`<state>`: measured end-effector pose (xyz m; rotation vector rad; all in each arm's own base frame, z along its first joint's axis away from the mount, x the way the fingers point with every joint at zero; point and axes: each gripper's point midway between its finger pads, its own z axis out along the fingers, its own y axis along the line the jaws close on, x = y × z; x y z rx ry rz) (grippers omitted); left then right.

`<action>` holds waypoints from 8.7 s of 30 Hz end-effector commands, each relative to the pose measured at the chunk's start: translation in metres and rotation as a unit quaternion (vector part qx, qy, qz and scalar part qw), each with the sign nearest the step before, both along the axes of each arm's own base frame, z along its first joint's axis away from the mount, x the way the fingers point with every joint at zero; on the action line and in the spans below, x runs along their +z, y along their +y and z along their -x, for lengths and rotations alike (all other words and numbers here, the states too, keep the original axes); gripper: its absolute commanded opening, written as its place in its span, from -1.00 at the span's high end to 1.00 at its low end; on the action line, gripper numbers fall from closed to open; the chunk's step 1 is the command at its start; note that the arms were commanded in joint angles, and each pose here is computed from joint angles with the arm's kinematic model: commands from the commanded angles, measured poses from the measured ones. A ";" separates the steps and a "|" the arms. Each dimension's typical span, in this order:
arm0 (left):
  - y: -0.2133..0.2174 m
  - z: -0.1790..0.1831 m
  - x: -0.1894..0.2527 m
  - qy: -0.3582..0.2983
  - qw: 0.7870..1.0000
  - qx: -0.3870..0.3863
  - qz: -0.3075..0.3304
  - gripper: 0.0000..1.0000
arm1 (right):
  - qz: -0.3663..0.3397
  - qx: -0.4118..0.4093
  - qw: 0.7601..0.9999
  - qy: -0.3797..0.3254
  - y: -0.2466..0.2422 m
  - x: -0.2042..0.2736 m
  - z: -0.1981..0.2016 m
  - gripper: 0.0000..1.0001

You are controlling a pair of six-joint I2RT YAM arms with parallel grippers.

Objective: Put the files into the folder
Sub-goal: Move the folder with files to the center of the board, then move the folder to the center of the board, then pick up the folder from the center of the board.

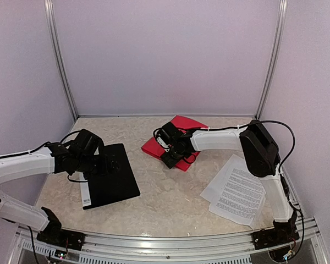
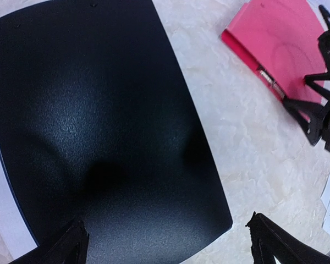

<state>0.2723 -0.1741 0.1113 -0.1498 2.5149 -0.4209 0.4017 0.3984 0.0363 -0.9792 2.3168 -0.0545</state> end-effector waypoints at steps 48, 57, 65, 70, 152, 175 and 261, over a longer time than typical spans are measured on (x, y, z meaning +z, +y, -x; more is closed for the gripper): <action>-0.025 0.090 -0.068 0.233 0.810 -0.358 -0.402 -0.56 | -0.173 -0.006 0.983 0.056 -0.042 0.038 0.044 -0.53; -0.006 0.075 -0.079 0.241 0.796 -0.354 -0.428 -0.37 | -0.170 -0.010 0.983 0.062 -0.043 0.032 0.047 -0.53; 0.001 0.071 -0.085 0.246 0.785 -0.354 -0.445 -0.27 | -0.172 -0.010 0.983 0.068 -0.039 0.029 0.050 -0.53; 0.003 0.071 -0.087 0.245 0.779 -0.355 -0.455 -0.29 | -0.169 -0.008 0.983 0.071 -0.038 0.026 0.052 -0.54; 0.183 -0.092 -0.094 0.158 0.943 0.290 0.036 -0.43 | -0.200 0.050 0.975 0.083 0.026 0.032 0.078 -0.53; -0.015 -0.101 -0.109 0.154 0.988 0.033 0.003 -0.31 | -0.239 -0.101 0.960 0.110 0.013 -0.019 0.071 -0.61; -0.211 0.087 -0.071 -0.100 0.680 -0.607 -0.400 -0.56 | -0.250 -0.116 0.953 0.124 -0.106 0.028 0.114 -0.66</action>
